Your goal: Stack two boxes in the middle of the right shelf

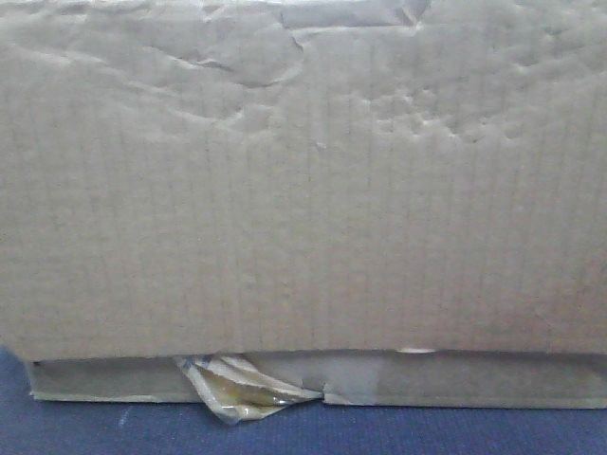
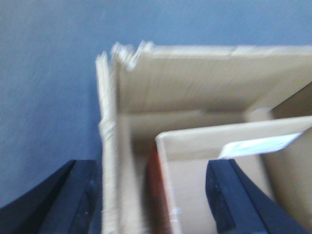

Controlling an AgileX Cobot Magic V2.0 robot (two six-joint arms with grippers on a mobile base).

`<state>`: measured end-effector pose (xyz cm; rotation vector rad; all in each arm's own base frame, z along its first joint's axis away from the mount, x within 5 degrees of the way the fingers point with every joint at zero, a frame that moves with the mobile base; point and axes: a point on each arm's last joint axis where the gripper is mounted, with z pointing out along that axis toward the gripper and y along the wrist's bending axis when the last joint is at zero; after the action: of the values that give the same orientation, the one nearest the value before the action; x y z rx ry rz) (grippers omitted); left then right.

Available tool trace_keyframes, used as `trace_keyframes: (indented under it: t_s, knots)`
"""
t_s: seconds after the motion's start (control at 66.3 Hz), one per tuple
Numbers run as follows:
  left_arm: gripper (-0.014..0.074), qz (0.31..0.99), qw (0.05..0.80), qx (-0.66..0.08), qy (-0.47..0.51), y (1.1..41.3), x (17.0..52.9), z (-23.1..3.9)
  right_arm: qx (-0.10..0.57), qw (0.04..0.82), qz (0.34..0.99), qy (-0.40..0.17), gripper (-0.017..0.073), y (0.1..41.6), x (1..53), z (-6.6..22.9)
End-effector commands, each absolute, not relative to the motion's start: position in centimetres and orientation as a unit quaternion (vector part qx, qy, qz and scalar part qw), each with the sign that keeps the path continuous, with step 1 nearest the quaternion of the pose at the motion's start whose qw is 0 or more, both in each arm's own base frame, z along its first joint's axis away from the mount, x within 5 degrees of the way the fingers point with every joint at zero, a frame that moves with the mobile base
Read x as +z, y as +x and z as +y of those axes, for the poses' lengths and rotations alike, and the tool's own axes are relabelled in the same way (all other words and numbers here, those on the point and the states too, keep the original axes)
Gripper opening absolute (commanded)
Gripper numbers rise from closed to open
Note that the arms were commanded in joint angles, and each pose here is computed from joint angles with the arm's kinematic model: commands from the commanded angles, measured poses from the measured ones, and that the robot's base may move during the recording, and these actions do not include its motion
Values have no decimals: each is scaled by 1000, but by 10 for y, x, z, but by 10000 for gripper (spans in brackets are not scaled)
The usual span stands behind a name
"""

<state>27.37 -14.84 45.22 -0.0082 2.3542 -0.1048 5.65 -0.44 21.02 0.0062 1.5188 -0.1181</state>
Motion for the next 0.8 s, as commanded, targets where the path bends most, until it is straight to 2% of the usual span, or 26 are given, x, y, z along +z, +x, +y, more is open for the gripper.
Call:
trace_keyframes:
  t_s: [0.0,0.075,0.196,0.347,0.528,0.784]
  knots:
    - [372,927,375,-25,-13,279,444,-139,-57,761,646,5,-165,55,220,-5]
    - [372,933,357,-32,-27,283,437,-132,-3,786,616,55,-165,54,227,-5]
    - [372,943,328,-57,-25,288,430,-124,8,747,663,56,-165,43,262,-3]
    - [372,947,315,-61,-18,288,425,-123,15,681,730,50,-165,27,335,1]
    - [372,953,299,-53,-15,291,414,-124,18,609,792,50,-165,54,396,0]
    - [372,961,273,-33,-10,306,393,-130,27,584,811,35,-165,93,445,0]
